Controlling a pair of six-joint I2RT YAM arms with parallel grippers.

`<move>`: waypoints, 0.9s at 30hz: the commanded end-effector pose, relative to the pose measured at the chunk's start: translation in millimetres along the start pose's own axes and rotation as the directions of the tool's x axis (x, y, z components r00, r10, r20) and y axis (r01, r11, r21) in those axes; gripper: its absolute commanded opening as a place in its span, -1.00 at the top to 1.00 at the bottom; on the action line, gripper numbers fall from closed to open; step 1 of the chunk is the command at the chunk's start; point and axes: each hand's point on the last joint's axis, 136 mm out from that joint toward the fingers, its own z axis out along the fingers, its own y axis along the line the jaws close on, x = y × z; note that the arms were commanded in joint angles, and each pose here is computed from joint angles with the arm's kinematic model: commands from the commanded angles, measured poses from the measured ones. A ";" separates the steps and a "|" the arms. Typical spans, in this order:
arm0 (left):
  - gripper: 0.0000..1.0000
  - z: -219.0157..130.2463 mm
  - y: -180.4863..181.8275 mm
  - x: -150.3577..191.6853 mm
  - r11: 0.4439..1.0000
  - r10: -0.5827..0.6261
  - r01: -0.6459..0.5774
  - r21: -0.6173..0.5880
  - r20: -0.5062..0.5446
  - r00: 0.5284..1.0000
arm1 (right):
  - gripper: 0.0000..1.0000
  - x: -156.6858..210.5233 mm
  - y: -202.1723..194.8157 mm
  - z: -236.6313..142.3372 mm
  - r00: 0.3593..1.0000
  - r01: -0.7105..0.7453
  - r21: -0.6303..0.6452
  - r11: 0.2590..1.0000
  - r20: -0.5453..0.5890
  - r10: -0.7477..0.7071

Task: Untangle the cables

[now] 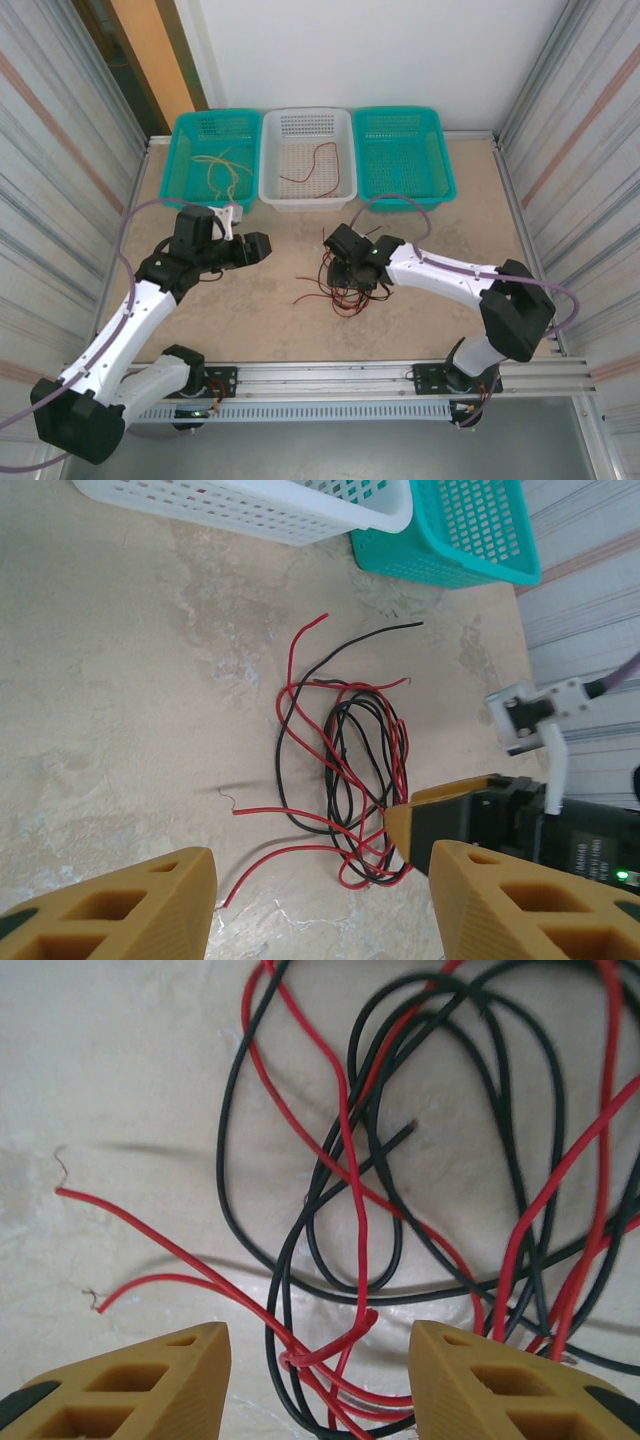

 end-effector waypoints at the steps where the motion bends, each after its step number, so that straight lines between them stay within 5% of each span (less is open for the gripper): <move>1: -0.18 -0.9 -9.1 -6.3 0.999 0.004 -0.004 0.042 0.012 1.000 | 0.12 1.8 9.0 12.7 0.998 -0.054 -0.018 0.998 -0.022 0.053; 10: -0.20 -6.7 -17.6 -10.1 0.997 0.021 -0.024 0.075 0.035 0.999 | 0.98 -16.5 27.1 -1.3 0.999 0.012 -0.044 0.999 0.038 -0.011; 18: -0.20 -11.8 -63.1 -21.3 0.954 0.068 -0.091 0.284 0.091 0.994 | 1.00 -42.5 67.9 -102.5 0.936 0.225 -0.124 0.966 0.305 -0.179; 27: -0.10 -7.2 -139.6 -6.4 0.835 0.266 -0.307 0.457 0.154 0.952 | 1.00 -87.0 93.6 -228.7 0.805 0.320 -0.333 0.887 0.589 -0.069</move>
